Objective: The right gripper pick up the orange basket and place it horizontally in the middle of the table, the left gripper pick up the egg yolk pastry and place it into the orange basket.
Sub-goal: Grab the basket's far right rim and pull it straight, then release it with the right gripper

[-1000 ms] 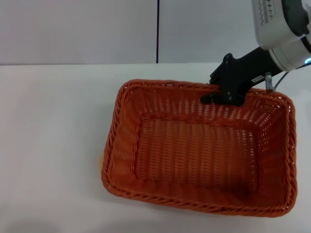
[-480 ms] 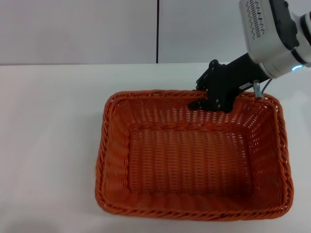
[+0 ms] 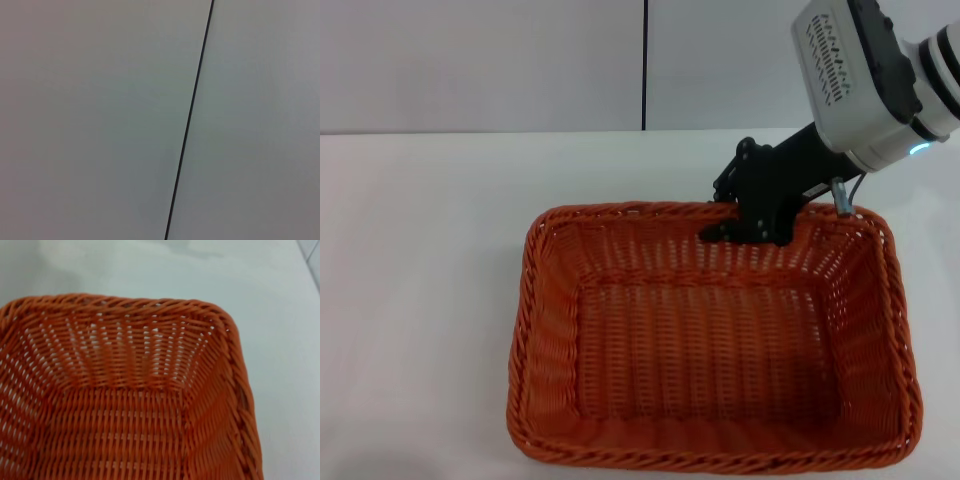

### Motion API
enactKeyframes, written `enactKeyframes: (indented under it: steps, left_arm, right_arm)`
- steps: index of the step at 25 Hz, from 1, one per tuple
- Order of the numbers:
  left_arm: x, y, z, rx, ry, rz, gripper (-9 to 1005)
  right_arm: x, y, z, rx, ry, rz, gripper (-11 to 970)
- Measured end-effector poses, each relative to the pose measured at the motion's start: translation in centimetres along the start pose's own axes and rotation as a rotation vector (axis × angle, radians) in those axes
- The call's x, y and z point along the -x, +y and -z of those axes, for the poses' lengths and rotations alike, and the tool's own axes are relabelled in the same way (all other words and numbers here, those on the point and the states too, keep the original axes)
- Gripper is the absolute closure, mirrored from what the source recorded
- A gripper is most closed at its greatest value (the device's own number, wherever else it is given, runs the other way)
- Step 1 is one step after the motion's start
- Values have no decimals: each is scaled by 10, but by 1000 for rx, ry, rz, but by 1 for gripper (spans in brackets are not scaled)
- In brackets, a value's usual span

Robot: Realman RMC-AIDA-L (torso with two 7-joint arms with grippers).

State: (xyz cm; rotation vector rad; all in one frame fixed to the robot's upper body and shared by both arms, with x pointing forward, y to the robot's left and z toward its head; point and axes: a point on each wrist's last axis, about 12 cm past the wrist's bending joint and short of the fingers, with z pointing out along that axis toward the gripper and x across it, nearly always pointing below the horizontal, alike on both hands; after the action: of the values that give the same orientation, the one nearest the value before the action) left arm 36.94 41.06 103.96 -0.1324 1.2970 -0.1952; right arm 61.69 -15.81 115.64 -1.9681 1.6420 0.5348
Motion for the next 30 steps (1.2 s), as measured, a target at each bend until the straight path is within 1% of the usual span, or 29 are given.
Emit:
enactKeyframes:
  steps: [8,15,24,30]
  left_arm:
    - [0,0,-3,-7,-1,-4,210]
    - [0,0,-4,-7,4,-4,210]
    - [-1,-1,-3,-11,9,-1,211]
    - [-2,-2,1,-6,15,3,211]
  right_arm:
    - [0,1,1,-8,6,-56,755]
    - [2,2,9,-67,1,-29,748]
    - [-1,4,11,-73,-1,-33,677]
    - [-3,4,16,-105,-11,-92,627]
